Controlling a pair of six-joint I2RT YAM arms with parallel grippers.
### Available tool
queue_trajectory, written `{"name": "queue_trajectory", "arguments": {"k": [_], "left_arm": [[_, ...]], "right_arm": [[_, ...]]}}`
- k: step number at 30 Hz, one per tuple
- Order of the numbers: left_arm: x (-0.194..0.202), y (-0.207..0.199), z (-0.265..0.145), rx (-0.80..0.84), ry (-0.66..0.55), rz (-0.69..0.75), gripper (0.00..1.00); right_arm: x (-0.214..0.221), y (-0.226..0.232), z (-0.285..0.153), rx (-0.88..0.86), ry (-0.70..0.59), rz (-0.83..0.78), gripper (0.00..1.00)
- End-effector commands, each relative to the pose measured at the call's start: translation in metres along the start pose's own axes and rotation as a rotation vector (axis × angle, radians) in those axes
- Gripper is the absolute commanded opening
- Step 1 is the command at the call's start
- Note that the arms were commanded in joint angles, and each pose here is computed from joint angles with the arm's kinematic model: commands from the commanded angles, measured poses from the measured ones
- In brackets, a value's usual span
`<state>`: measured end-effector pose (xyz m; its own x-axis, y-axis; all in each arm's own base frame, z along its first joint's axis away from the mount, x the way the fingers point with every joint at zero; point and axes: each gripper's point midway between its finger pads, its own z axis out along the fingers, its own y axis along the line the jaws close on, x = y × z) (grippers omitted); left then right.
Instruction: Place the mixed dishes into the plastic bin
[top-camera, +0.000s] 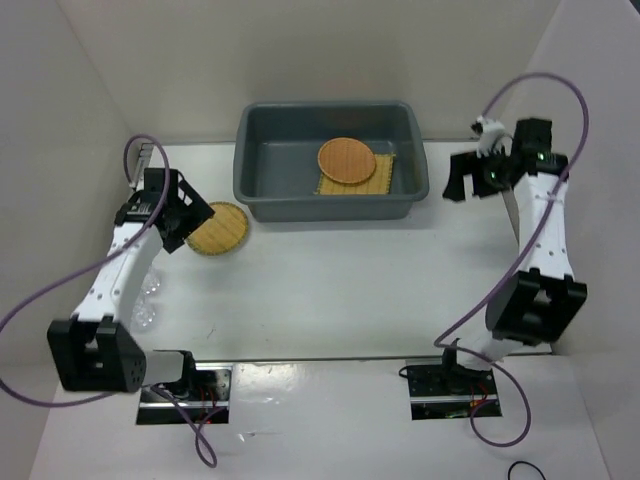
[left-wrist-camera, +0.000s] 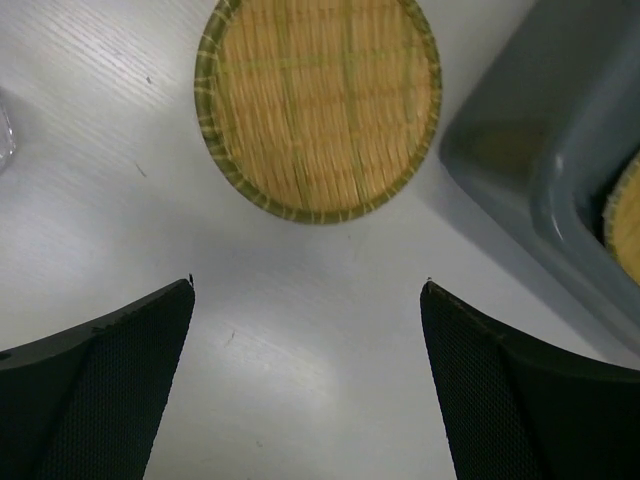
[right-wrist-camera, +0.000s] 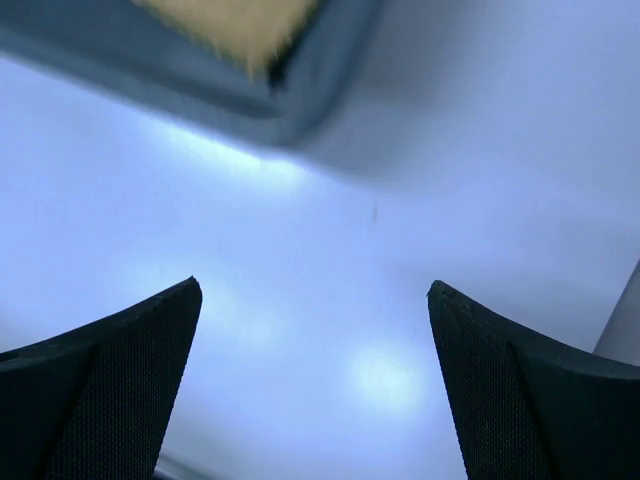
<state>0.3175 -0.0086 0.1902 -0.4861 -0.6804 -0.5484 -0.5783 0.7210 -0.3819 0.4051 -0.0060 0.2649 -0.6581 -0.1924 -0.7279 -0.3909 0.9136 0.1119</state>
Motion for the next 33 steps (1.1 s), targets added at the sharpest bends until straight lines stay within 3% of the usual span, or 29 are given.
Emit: {"name": "queue_trajectory", "arguments": {"k": [1, 2, 3, 5, 7, 10, 18, 27, 31, 33], "left_arm": [[-0.03, -0.006, 0.04, -0.026, -0.006, -0.029, 1.0], [-0.036, -0.002, 0.047, -0.045, -0.004, -0.028, 1.0], [-0.037, -0.001, 0.054, -0.04, 0.025, -0.044, 1.0], [-0.045, 0.016, 0.072, -0.078, 0.042, -0.078, 1.0], [-0.049, 0.026, 0.084, -0.083, 0.034, -0.105, 1.0], [-0.047, 0.036, 0.108, -0.092, 0.057, -0.128, 1.0], [-0.01, 0.034, 0.166, 0.07, 0.249, -0.14, 1.0], [0.019, 0.059, 0.192, 0.142, 0.336, -0.163, 0.96], [0.031, 0.057, 0.2, 0.232, 0.387, -0.184, 0.81], [0.034, 0.054, 0.203, 0.259, 0.401, -0.187, 0.62]], "right_arm": [[0.087, 0.0, 0.002, -0.029, 0.11, 0.063, 0.98], [0.088, 0.002, -0.019, 0.037, 0.058, 0.02, 0.98], [0.123, 0.008, -0.016, 0.035, 0.111, 0.043, 0.98], [0.139, 0.015, -0.032, 0.078, 0.097, -0.019, 0.98], [0.161, 0.013, -0.029, 0.091, 0.152, 0.031, 0.98], [0.16, -0.003, -0.032, 0.179, 0.145, 0.087, 0.98], [0.159, 0.001, -0.029, 0.173, 0.116, 0.116, 0.98], [0.164, -0.005, -0.029, 0.174, 0.113, 0.144, 0.98], [0.169, -0.012, -0.028, 0.187, 0.117, 0.167, 0.98], [0.17, -0.014, -0.03, 0.193, 0.116, 0.174, 0.98]]}}
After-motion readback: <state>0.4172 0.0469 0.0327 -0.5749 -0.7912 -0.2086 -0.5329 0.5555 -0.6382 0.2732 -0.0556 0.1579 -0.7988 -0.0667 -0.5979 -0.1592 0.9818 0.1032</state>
